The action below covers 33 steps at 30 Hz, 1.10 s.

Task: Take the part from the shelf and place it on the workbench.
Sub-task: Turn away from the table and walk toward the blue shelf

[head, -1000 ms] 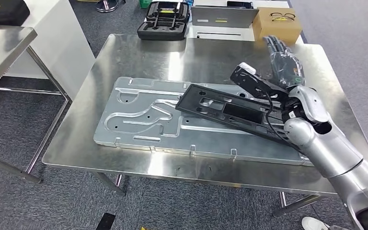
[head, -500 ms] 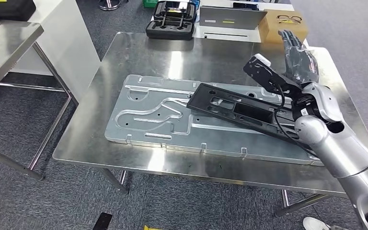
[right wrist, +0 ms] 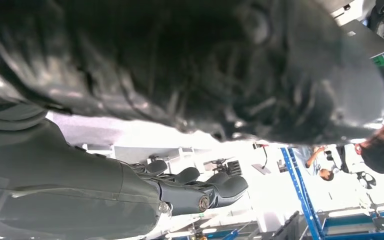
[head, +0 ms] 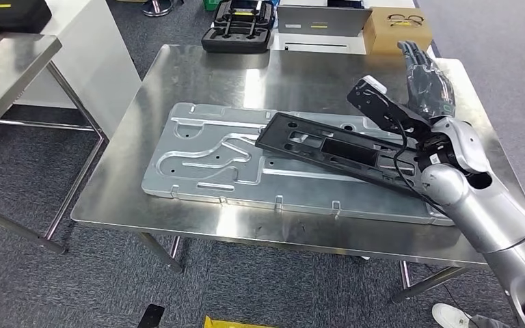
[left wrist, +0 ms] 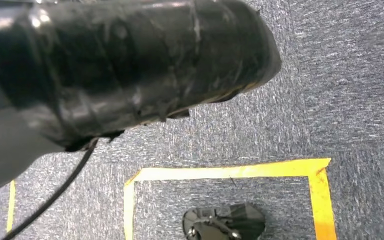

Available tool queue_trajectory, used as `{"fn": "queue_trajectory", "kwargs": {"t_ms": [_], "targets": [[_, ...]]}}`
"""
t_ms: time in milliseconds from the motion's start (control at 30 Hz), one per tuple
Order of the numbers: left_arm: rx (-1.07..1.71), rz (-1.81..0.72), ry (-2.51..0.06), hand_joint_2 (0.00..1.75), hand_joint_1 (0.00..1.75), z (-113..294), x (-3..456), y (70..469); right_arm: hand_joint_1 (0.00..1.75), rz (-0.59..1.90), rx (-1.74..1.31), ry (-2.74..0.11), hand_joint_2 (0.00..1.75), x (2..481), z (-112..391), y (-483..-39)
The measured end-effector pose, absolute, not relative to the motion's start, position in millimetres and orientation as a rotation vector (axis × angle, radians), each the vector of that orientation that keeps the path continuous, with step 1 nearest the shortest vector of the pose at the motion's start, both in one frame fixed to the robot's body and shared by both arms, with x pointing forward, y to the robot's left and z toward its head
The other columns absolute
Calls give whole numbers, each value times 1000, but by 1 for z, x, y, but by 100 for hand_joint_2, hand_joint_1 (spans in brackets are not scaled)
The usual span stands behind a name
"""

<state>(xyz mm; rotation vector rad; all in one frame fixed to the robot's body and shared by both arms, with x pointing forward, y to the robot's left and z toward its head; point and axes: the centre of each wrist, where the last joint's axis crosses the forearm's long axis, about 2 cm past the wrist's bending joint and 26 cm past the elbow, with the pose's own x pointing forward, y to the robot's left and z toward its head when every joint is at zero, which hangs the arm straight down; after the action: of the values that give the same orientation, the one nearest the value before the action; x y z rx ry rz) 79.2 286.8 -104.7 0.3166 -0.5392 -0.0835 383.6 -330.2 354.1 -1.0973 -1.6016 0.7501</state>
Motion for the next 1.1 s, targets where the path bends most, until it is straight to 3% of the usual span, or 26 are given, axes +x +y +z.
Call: {"fn": "queue_trajectory", "kwargs": {"t_ms": [1100], "targets": [[304, -51, -530, 0, 0, -104, 81, 284, 0, 755, -1116, -1605, 0, 382, 355, -332]]}}
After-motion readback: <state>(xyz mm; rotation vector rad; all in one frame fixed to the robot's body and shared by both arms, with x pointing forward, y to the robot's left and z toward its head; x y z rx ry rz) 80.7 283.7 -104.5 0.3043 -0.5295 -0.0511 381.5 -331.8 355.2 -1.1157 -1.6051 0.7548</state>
